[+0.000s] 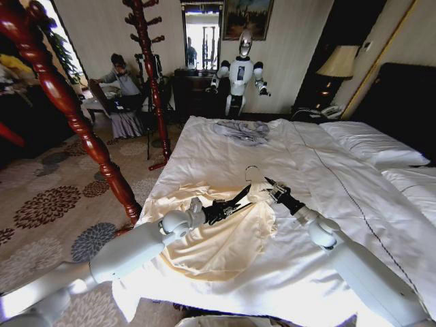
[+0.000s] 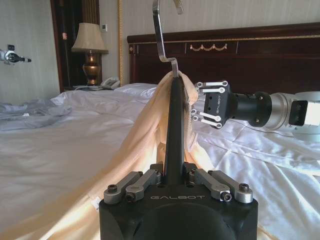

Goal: Pick up the clothes from the bed and hang them on the clothes hanger.

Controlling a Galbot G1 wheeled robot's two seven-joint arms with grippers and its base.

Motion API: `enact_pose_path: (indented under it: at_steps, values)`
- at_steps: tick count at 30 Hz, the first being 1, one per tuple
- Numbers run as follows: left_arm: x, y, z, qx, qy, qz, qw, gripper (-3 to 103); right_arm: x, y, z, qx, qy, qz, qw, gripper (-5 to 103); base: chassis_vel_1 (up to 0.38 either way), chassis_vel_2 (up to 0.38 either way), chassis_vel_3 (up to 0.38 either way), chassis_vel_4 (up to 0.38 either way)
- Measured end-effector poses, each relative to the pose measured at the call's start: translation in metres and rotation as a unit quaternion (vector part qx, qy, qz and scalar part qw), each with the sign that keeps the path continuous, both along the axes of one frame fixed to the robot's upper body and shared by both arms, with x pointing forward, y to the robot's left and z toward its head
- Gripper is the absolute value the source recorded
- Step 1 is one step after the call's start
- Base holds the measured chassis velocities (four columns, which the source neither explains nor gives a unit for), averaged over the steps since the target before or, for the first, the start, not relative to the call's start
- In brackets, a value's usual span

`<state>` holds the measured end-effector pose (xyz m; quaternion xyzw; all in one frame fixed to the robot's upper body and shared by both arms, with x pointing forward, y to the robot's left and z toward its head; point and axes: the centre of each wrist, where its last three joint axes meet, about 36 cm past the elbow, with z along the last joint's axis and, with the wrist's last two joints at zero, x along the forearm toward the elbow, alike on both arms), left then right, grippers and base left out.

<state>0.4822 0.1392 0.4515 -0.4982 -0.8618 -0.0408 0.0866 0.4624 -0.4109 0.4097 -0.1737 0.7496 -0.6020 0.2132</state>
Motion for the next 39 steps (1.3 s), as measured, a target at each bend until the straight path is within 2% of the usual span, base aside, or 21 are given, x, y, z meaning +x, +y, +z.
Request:
enact_pose_path:
  at_steps: [9, 10, 11, 13, 17, 19, 22, 23, 26, 28, 32, 35, 37, 39]
  values:
    - [-0.002, 0.01, 0.005, 0.008, -0.014, 0.015, 0.9998, 18, -0.001, 0.005, -0.004, 0.013, -0.005, -0.004, 1.0, 22, 0.0, 0.0, 0.0, 0.0]
    - [-0.004, 0.011, 0.006, 0.009, -0.016, 0.017, 0.9997, 15, -0.001, 0.006, -0.005, 0.014, -0.006, -0.005, 1.0, 22, 0.0, 0.0, 0.0, 0.0]
    - [-0.007, 0.013, 0.009, 0.01, -0.021, 0.025, 0.9994, 20, -0.001, 0.005, -0.006, 0.016, -0.006, -0.008, 1.0, 22, 0.0, 0.0, 0.0, 0.0]
    - [-0.008, 0.016, 0.011, 0.012, -0.024, 0.032, 0.9991, 20, -0.001, 0.003, -0.008, 0.017, -0.005, -0.014, 1.0, 22, 0.0, 0.0, 0.0, 0.0]
    - [-0.008, 0.025, 0.026, 0.014, -0.044, 0.053, 0.9975, 41, 0.0, 0.002, -0.014, 0.019, -0.003, -0.026, 0.999, 20, 0.0, 0.0, 0.0, 0.0]
    - [-0.008, 0.028, 0.031, 0.013, -0.049, 0.058, 0.997, 41, 0.0, 0.002, -0.016, 0.022, -0.002, -0.028, 0.999, 20, 0.0, 0.0, 0.0, 0.0]
    - [-0.01, 0.036, 0.044, 0.006, -0.059, 0.071, 0.9957, 57, 0.0, 0.004, -0.021, 0.029, -0.002, -0.035, 0.999, 20, 0.0, 0.0, 0.0, 0.0]
    - [-0.01, 0.036, 0.044, 0.006, -0.059, 0.071, 0.9957, 57, 0.0, 0.004, -0.021, 0.029, -0.002, -0.035, 0.999, 20, 0.0, 0.0, 0.0, 0.0]
    - [-0.013, 0.047, 0.053, -0.003, -0.061, 0.092, 0.9939, 74, 0.0, 0.005, -0.023, 0.035, -0.002, -0.04, 0.999, 20, 0.0, 0.0, 0.0, 0.0]
    - [-0.013, 0.053, 0.054, -0.005, -0.059, 0.105, 0.9927, 74, 0.0, 0.005, -0.023, 0.038, -0.001, -0.041, 0.998, 20, 0.0, 0.0, 0.0, 0.0]
    - [-0.01, 0.075, 0.054, -0.013, -0.045, 0.161, 0.9858, 94, -0.001, 0.007, -0.024, 0.048, -0.002, -0.046, 0.998, 20, 0.0, 0.0, 0.0, 0.0]
    - [-0.005, 0.084, 0.052, -0.013, -0.036, 0.184, 0.9821, 99, -0.001, 0.008, -0.024, 0.05, -0.003, -0.045, 0.998, 20, 0.0, 0.0, 0.0, 0.0]
    - [0.002, 0.089, 0.045, -0.012, -0.026, 0.206, 0.978, 99, -0.001, 0.01, -0.024, 0.052, -0.004, -0.044, 0.998, 20, 0.0, 0.0, 0.0, 0.0]
    - [0.005, 0.089, 0.042, -0.011, -0.022, 0.213, 0.9768, 100, -0.001, 0.011, -0.024, 0.053, -0.004, -0.043, 0.998, 20, 0.0, 0.0, 0.0, 0.0]
